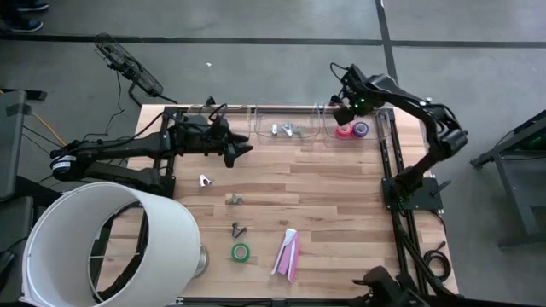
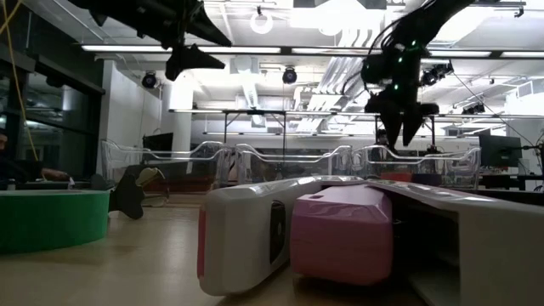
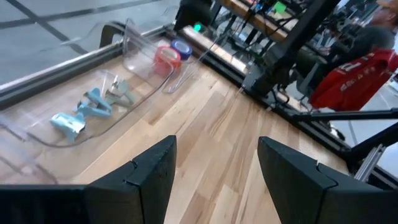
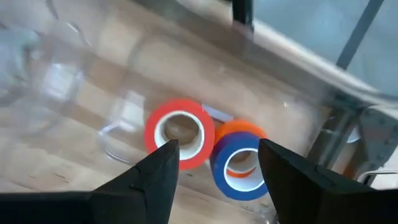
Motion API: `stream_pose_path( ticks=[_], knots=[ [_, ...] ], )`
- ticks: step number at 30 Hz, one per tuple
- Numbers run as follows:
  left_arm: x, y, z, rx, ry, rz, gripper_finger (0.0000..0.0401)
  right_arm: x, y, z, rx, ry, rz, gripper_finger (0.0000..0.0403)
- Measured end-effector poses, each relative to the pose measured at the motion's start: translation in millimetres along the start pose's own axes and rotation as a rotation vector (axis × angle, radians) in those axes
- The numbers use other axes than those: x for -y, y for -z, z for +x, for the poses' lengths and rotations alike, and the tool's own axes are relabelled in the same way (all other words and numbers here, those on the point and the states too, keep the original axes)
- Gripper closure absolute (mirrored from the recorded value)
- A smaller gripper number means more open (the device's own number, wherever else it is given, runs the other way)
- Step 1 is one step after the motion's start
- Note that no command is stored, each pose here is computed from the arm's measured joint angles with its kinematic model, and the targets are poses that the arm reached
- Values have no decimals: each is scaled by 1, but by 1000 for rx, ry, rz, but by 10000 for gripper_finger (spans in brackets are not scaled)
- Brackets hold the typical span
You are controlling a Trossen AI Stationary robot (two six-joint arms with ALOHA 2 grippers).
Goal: Pick and place Stapler, Stapler remover, tape
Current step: Put the black stapler remover into the middle transparent bin
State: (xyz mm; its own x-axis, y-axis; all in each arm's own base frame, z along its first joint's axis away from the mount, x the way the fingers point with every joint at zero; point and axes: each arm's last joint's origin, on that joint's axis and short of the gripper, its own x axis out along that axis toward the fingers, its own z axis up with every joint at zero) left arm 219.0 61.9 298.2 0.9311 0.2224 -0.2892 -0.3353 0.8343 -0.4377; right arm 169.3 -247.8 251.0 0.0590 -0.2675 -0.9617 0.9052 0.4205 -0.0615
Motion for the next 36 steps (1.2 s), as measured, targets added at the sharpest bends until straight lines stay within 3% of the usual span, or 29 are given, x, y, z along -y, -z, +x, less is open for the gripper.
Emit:
stream_pose_path(
  ticks=[7, 12, 17, 27, 36],
  knots=[
    [-3, 6, 0, -58, -29, -17, 178, 4, 8, -40, 159, -57, -9, 192],
    [-3, 13, -1, -175, 43, 6, 178, 7, 15, -64, 265, -98, -64, 192],
    [-7, 23, -3, -284, 21, -20, 178, 8, 21, -80, 336, -143, -127, 192],
    [-12, 40, -10, -494, 16, 20, 178, 7, 27, -92, 384, -246, -262, 192],
    [5, 67, 1, -623, -46, 79, 178, 7, 26, -92, 399, -250, -295, 192]
  ],
)
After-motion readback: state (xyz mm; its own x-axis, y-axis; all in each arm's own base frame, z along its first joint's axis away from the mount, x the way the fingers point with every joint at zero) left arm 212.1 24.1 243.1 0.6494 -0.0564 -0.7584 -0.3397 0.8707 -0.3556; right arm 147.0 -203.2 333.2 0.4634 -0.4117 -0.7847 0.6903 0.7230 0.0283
